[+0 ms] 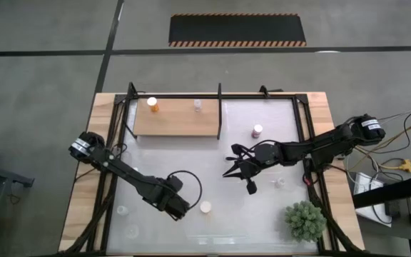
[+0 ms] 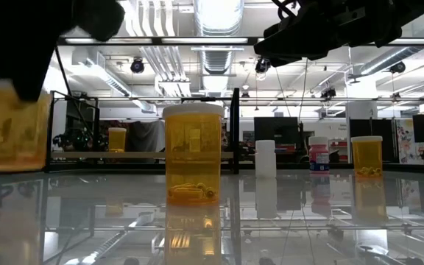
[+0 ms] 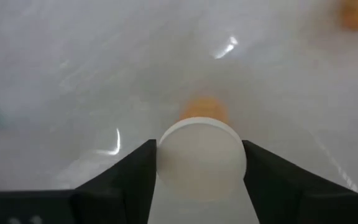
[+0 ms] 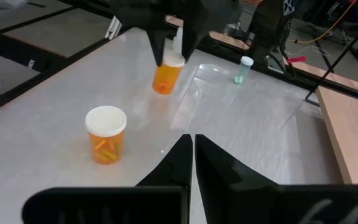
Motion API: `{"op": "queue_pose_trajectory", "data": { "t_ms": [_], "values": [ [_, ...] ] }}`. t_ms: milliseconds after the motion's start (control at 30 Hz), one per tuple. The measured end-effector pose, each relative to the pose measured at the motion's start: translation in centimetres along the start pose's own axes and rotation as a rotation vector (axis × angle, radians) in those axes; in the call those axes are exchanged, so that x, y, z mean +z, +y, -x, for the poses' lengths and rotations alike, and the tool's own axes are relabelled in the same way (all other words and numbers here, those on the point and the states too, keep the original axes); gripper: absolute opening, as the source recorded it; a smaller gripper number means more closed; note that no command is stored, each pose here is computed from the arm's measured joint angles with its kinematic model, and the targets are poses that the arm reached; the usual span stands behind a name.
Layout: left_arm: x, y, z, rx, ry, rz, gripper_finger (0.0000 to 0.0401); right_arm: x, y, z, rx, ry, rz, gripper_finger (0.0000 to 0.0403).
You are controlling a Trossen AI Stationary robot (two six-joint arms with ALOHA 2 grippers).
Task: Pick and place medicine bottles onto shelf by color
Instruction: Put the left large yellow pill bottle on the shelf
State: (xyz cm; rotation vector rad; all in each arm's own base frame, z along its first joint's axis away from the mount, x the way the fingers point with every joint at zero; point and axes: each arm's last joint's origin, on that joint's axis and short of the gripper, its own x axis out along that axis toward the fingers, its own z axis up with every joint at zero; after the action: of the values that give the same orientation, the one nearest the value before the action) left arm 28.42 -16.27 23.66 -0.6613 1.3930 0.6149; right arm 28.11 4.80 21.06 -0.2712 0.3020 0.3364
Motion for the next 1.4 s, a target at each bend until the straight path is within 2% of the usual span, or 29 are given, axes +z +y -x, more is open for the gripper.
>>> {"op": "queue_pose_trajectory", "data": {
  "t_ms": [100, 267, 433, 600, 767, 1033, 1200, 1400],
  "values": [
    [1.1, -0.4, 1.6, -0.028, -0.044, -0.118, 0.0196, 0.0, 0.0, 0.0, 0.0, 0.0, 0.015, 0.0009],
    [4.3, 0.7, 4.2, 0.059, -0.131, -0.307, 0.0198, 0.0, 0.0, 0.0, 0.0, 0.0, 0.014, 0.0009],
    [8.2, 2.9, 5.7, 0.191, -0.197, -0.514, 0.0199, 0.0, 0.0, 0.0, 0.0, 0.0, -0.004, 0.0009],
    [12.7, 6.6, 6.6, 0.302, -0.239, -0.606, 0.0199, 0.0, 0.1, 0.0, 0.002, 0.0, -0.046, 0.0009],
    [17.3, 11.3, 7.2, 0.39, -0.239, -0.553, 0.02, -0.2, 0.2, 0.0, 0.01, 0.016, -0.073, 0.0009],
    [23.5, 18.8, 7.4, 0.372, -0.313, -0.342, 0.02, -0.5, 0.3, 0.0, 0.017, 0.047, -0.113, 0.0009],
    [24.9, 22.3, 6.8, 0.358, -0.288, -0.24, 0.02, -0.5, 0.3, 0.0, 0.017, 0.047, -0.123, 0.0009],
    [25.2, 24.0, 5.2, 0.37, -0.252, -0.214, 0.02, -0.5, 0.3, 0.0, 0.016, 0.047, -0.121, 0.0009]
  ]
}}
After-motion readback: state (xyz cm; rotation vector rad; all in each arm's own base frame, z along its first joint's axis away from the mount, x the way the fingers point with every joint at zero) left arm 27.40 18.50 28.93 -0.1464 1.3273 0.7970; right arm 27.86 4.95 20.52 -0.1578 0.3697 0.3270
